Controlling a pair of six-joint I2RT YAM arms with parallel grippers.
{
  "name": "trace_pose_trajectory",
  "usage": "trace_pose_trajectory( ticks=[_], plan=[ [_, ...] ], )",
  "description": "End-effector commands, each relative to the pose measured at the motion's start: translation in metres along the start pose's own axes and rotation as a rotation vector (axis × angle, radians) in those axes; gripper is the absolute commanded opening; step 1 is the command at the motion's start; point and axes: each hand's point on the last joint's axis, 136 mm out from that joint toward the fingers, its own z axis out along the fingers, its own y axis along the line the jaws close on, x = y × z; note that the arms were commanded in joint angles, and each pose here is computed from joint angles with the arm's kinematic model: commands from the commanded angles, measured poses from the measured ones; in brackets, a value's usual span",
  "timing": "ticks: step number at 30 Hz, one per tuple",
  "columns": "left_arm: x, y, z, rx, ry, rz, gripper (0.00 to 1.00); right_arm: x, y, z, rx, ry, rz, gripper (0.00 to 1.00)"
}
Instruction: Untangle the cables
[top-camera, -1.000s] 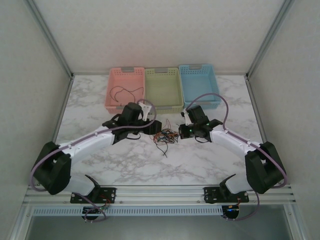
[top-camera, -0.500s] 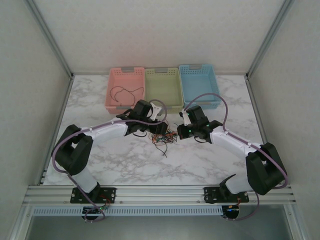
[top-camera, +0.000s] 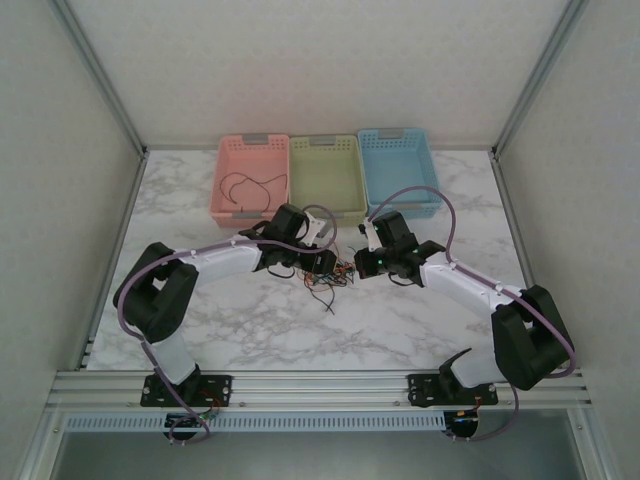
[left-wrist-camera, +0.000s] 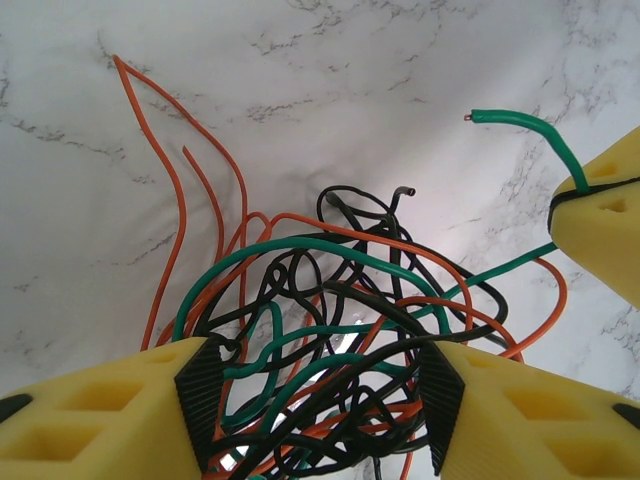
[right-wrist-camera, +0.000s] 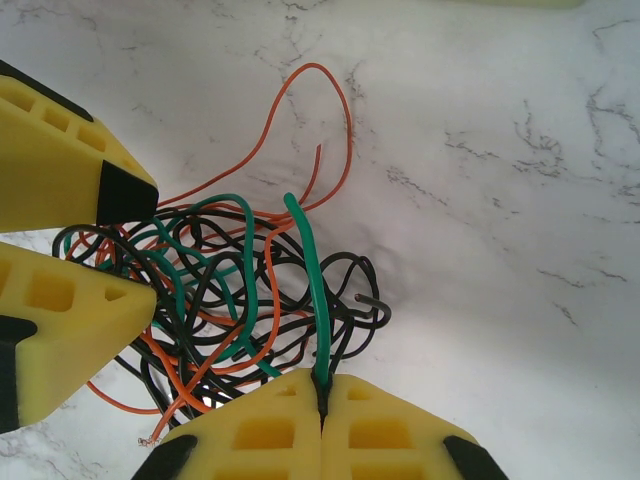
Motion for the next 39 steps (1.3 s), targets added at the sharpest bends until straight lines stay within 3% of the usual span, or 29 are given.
trace_pose_trajectory(
  ticks=[1,4,15,20,30,39],
  plan=[
    [-0.001,-0.003,-0.001,0.021,-0.002,0.017,0.54,0.004,0.001,-0.002,0.009,0.002,-0.021,0.00],
    [-0.001,-0.003,-0.003,0.019,-0.004,0.017,0.50,0.004,0.001,-0.001,0.008,0.006,-0.021,0.00],
    [-0.003,-0.002,-0.012,-0.005,-0.026,0.018,0.13,0.004,-0.002,-0.003,0.021,0.005,-0.019,0.00],
    [-0.009,-0.003,-0.022,-0.025,-0.055,0.010,0.02,0.007,-0.005,-0.002,0.038,0.009,-0.017,0.00],
    [-0.009,-0.002,-0.048,-0.078,-0.108,-0.025,0.00,0.010,-0.011,0.003,0.068,0.024,-0.010,0.00],
    [0.000,-0.007,-0.099,-0.088,-0.227,-0.111,0.00,0.013,-0.023,0.005,0.130,0.034,0.000,0.00]
  ],
)
